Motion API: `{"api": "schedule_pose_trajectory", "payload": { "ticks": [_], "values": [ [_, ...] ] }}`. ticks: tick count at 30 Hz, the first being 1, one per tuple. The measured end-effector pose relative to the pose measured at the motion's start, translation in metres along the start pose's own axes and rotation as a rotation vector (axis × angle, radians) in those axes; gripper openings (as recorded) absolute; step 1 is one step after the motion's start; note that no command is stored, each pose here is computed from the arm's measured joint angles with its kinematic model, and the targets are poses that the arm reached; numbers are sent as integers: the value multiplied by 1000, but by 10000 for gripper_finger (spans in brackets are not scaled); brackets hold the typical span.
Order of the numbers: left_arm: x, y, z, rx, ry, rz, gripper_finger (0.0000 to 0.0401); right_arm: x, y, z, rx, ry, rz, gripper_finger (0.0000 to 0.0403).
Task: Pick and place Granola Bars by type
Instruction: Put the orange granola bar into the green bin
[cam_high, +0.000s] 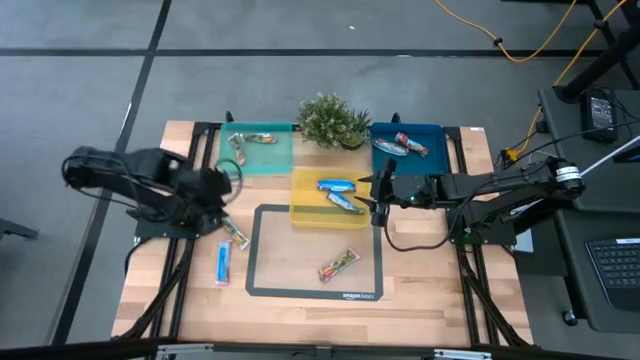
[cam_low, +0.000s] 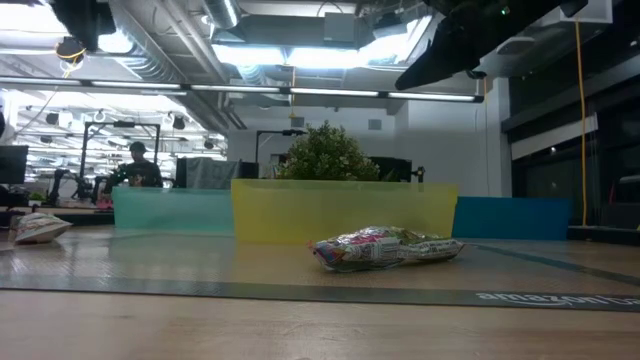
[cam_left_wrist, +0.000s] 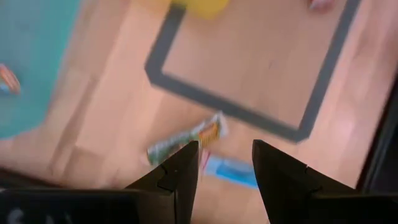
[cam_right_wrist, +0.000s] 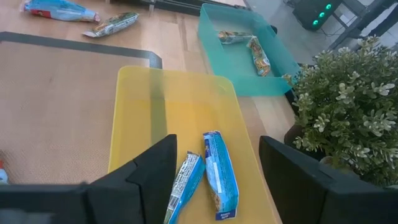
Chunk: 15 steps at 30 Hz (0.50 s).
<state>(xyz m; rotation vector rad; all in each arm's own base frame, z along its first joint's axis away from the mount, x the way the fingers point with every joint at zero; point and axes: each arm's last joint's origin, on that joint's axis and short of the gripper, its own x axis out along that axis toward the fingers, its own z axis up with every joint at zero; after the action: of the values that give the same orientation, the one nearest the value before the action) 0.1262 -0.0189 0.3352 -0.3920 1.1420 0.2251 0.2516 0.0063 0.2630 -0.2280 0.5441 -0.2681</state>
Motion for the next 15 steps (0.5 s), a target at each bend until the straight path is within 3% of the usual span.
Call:
{"api": "schedule_pose_trajectory", "payload": {
  "ticks": [10, 15],
  "values": [
    [77, -15, -25, 163, 403, 142, 143, 0, 1, 0, 5, 0, 2, 229],
    [103, -8, -43, 225, 499, 232, 143, 0, 1, 0, -1, 0, 2, 229]
  ]
}}
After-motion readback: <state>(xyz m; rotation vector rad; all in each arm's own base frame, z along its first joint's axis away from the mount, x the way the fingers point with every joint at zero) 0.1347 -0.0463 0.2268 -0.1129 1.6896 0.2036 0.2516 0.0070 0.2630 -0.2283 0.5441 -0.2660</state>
